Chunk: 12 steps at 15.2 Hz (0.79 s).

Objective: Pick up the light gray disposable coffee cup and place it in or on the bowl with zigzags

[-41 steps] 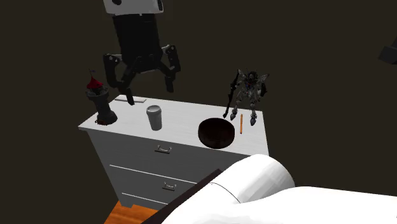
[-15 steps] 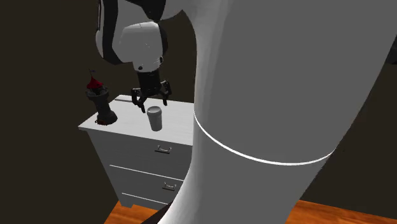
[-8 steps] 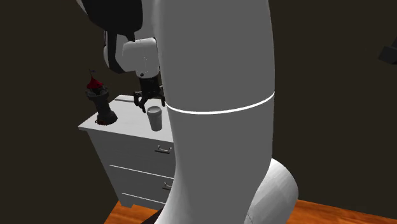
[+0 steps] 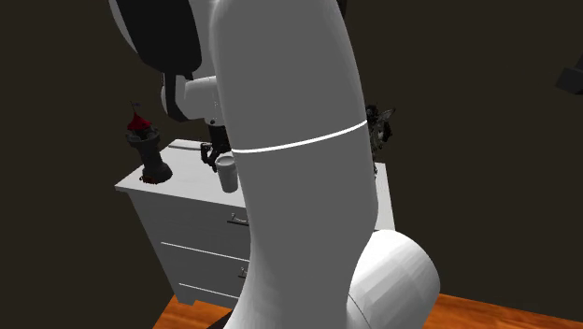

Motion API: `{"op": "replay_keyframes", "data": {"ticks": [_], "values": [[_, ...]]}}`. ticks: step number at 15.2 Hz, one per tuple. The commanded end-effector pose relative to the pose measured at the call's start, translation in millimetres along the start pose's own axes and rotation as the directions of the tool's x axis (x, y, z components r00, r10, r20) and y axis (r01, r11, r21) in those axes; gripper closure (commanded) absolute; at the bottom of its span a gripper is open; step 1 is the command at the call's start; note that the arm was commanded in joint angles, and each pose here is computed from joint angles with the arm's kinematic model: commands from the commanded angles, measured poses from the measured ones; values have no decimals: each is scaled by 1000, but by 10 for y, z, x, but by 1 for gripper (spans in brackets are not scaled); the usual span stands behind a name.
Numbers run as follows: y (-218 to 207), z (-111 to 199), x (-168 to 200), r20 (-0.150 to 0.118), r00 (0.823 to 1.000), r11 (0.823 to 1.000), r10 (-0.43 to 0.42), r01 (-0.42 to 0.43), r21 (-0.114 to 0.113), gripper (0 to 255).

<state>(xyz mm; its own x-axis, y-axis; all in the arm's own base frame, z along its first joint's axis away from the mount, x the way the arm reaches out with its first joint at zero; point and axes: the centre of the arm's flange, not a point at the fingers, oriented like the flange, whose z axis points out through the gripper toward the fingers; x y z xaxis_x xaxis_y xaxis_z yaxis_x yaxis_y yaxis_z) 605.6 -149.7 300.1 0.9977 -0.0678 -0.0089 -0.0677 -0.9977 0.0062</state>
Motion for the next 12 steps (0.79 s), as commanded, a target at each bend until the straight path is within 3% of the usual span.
{"op": "replay_keyframes", "data": {"ticks": [1, 10, 11, 12], "values": [[-4, 108, 6, -1, 1000, 1000, 0, 0, 0, 0], [-4, 138, 6, -1, 1000, 1000, 0, 0, 0, 0], [-4, 138, 6, -1, 1000, 1000, 0, 0, 0, 255], [-4, 138, 6, -1, 1000, 1000, 0, 0, 0, 255]]}}
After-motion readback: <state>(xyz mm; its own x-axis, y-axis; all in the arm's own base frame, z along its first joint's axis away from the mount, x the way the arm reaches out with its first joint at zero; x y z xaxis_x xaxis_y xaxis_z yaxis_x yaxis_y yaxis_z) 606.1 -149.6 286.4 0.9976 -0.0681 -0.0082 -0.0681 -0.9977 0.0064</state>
